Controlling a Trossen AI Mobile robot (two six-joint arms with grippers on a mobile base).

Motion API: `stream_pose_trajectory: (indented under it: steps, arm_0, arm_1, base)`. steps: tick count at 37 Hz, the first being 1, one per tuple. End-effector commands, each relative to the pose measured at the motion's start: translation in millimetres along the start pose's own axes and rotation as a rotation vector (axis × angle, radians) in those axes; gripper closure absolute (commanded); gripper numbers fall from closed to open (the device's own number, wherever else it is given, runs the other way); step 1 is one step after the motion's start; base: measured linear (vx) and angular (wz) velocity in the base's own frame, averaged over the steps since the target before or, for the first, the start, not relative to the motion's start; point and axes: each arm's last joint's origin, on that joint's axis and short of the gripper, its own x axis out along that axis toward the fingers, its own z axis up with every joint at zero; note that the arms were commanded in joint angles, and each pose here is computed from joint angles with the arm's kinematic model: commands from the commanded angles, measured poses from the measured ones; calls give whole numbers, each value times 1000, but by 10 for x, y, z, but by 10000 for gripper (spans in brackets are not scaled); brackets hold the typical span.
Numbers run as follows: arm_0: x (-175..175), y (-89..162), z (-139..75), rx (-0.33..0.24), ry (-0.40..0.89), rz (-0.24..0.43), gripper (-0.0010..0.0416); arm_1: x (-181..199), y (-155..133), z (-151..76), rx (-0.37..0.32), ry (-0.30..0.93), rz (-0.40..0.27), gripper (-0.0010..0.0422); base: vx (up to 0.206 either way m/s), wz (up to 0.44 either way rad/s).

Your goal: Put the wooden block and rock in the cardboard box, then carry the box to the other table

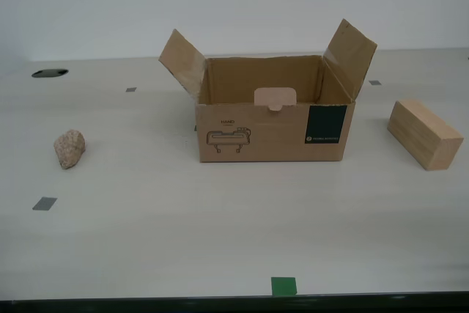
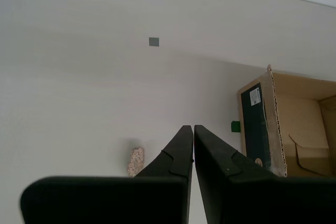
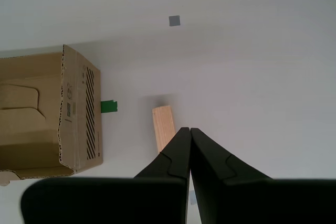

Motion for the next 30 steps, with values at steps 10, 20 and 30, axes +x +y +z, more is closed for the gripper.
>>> stream_pose_trajectory:
  steps: [10, 20, 30]
  arm_0:
    - [-3, 1, 3, 2, -2, 1, 406]
    - [-3, 3, 15, 3, -15, 3, 406]
    - [-3, 4, 21, 5, -21, 4, 406]
  arm_1:
    - [-3, -1, 0, 8, 1, -3, 412]
    - [-3, 0, -2, 12, 3, -3, 403]
    - [-2, 1, -9, 10, 9, -2, 321]
  base:
    - [0, 0]
    - [0, 0]
    - [0, 0]
